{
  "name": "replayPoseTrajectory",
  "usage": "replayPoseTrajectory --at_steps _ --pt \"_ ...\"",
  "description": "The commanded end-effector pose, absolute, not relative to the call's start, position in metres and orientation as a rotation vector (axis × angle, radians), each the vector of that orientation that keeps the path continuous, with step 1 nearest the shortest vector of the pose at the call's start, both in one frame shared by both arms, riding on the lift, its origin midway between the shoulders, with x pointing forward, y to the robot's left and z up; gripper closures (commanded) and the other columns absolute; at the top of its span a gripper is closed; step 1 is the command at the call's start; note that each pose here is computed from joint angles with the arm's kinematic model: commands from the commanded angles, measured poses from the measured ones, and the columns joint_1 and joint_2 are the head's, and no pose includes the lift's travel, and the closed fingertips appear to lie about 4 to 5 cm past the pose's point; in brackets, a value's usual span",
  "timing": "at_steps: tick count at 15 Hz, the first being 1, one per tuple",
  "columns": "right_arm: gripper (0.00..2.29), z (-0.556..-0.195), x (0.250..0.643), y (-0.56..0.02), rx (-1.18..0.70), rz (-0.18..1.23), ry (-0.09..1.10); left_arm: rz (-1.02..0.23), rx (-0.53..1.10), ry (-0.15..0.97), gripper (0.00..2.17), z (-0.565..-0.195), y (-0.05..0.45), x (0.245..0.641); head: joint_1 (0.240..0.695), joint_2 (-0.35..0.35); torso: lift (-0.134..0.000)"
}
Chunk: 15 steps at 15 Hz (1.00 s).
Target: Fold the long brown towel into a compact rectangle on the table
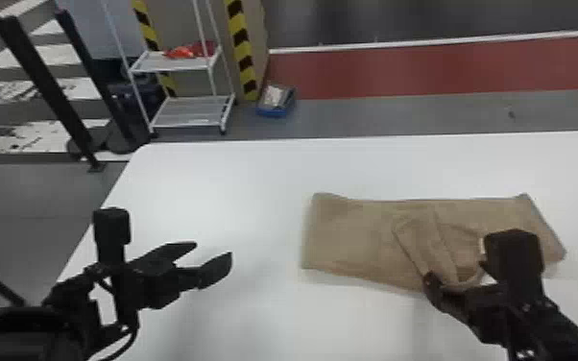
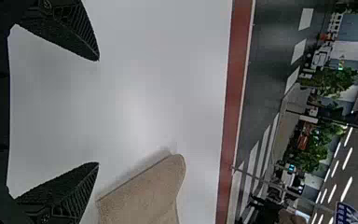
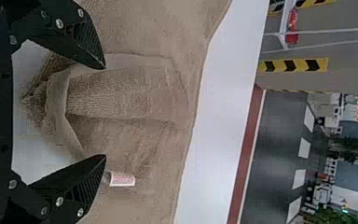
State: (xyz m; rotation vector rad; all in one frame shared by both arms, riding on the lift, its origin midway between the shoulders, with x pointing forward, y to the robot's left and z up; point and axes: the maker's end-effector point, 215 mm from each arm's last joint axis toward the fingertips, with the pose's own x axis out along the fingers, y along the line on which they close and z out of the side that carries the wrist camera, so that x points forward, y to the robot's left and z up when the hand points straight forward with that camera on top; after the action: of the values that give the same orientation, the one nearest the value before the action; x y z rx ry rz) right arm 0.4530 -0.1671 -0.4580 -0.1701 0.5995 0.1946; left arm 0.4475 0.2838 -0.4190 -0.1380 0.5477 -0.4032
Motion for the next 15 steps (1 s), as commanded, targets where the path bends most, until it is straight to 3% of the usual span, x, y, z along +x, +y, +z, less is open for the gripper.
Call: replayPoseTrajectory --at_steps 1,6,9,11,13,14,15 --pt "0.19 -0.461 0.441 -0.192 -0.161 0.149 0.635 -0.403 -0.137 0.544 0.08 -0.418 0.284 0.449 0.695 0.148 -0.123" --pt "0.19 -0.437 0.436 -0.211 -0.133 0.116 0.574 -0.413 -0.142 0.545 0.08 -0.42 0.277 0.452 0.695 0.09 -0.123" --pt "0.19 -0.414 0.447 -0.169 -0.101 0.197 0.495 -0.414 -0.141 0.541 0.08 -0.42 0.277 0.453 0.695 0.086 -0.123" --pt "0.19 -0.406 0.453 -0.124 -0.099 0.275 0.463 -0.408 -0.141 0.543 0.08 -0.422 0.279 0.453 0.695 0.125 -0.123" --pt "0.51 -0.401 0.454 -0.092 -0.1 0.334 0.447 -0.404 -0.139 0.542 0.08 -0.421 0.282 0.453 0.695 0.165 -0.123" --pt "0.76 -0.399 0.457 -0.08 -0.114 0.353 0.442 -0.402 -0.14 0.541 0.08 -0.422 0.283 0.454 0.695 0.184 -0.123" --pt "1.2 -0.405 0.457 -0.068 -0.13 0.373 0.452 -0.401 -0.141 0.543 0.08 -0.422 0.284 0.454 0.695 0.204 -0.123"
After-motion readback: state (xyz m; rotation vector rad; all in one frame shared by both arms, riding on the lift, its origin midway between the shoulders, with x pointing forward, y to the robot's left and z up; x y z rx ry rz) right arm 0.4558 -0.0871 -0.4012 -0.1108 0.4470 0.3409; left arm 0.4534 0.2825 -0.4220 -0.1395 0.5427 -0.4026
